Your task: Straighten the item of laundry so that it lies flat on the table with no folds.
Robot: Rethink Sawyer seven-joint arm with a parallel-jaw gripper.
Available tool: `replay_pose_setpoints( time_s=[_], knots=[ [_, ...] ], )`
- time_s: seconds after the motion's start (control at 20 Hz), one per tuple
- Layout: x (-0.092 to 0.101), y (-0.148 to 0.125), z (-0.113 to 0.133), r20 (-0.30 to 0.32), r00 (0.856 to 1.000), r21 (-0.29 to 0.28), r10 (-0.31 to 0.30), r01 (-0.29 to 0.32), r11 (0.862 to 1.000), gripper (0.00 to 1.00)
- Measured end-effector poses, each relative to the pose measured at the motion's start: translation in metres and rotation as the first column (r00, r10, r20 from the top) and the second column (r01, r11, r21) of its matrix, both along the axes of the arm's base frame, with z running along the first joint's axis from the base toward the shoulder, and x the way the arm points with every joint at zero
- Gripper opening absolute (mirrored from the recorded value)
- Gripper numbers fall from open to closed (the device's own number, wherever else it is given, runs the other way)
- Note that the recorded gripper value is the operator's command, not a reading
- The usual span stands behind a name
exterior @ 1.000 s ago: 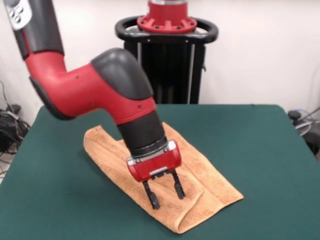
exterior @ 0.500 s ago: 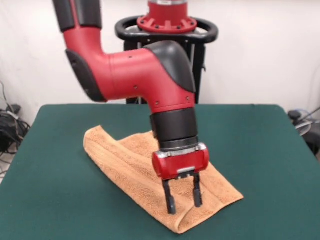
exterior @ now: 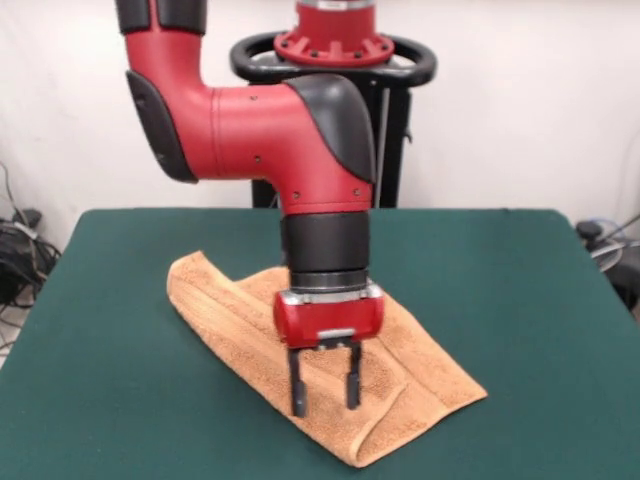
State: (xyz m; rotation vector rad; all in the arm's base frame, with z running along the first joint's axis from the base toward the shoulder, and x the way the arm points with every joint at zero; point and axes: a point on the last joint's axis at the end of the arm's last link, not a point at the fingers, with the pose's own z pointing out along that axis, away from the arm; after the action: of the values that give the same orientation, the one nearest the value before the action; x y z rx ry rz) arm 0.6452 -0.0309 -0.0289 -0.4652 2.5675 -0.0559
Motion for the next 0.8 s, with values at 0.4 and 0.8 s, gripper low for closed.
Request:
replay_pose_setpoints(
  time_s=[0.4, 0.8],
  knots=[
    [-0.007, -0.042, -0.013, -0.032, 0.997, -0.086, -0.070, 0.067, 0.994, 1.00],
    [0.009, -0.039, -0.039, -0.036, 0.996, -0.189, -0.076, 0.068, 0.980, 1.00]
  ],
)
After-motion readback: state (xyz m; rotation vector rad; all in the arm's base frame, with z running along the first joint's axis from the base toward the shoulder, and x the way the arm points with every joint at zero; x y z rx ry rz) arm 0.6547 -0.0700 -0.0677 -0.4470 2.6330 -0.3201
